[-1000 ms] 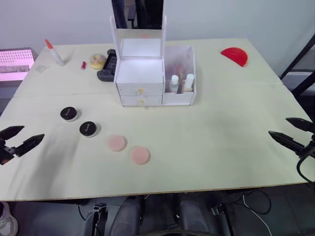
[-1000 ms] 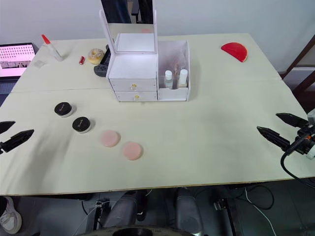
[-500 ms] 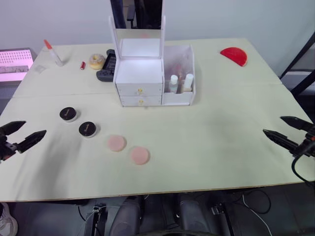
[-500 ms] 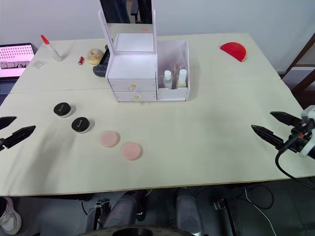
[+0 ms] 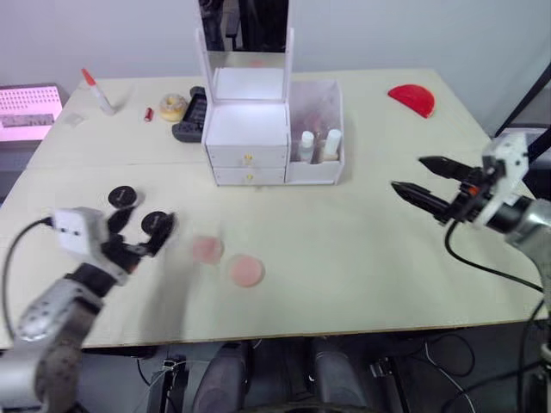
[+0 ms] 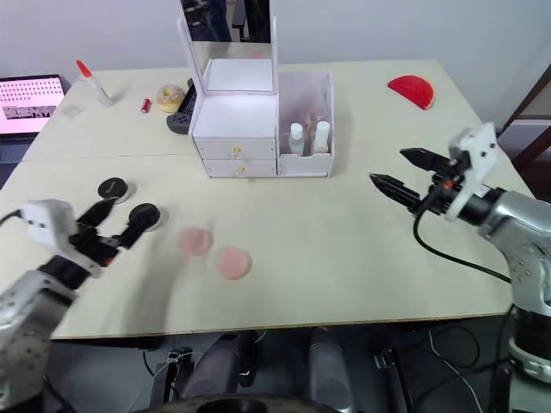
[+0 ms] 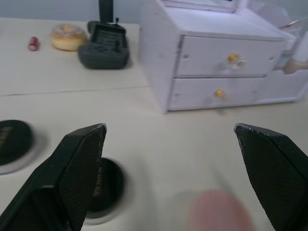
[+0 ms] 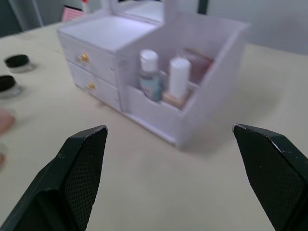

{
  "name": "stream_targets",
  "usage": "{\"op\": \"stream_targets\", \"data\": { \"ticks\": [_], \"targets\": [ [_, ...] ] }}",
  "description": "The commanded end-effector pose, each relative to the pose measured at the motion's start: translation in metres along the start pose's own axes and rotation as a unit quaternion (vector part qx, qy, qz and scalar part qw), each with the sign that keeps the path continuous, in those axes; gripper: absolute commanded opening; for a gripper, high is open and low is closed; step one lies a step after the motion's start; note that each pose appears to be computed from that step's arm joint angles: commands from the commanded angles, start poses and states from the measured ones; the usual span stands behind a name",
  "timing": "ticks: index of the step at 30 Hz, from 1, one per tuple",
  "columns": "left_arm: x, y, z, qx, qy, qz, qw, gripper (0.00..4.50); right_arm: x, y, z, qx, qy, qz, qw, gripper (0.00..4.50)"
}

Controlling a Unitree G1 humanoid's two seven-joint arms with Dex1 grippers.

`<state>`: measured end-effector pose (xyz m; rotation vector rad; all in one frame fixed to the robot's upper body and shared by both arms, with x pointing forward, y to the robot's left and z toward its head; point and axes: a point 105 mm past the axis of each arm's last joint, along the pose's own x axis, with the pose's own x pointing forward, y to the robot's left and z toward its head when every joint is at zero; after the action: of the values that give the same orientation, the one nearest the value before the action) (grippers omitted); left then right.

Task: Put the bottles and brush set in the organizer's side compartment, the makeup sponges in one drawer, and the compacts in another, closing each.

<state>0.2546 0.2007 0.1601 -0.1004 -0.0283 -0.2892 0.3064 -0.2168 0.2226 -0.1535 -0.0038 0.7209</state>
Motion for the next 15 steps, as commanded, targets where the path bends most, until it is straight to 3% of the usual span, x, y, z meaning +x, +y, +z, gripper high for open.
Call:
{"op": "stream_targets", "data": {
  "ticks": [1,7,15],
  "targets": [
    [0.007,-0.023,0.012,0.028,-0.026,0.019,0.999,4.5,0.013,0.008,0.016,-0.015,-0.028,0.015,0.999,4.41],
    [0.031,-0.059,0.008,0.046,-0.028,0.012,0.998,4.5,0.028,0.012,0.017,-0.018,-0.031,0.036,0.999,4.41],
    [0.097,-0.094,-0.004,0.055,-0.032,0.034,0.997,4.5,0.041,0.019,0.015,-0.024,-0.026,0.055,0.998,4.41]
  ]
}}
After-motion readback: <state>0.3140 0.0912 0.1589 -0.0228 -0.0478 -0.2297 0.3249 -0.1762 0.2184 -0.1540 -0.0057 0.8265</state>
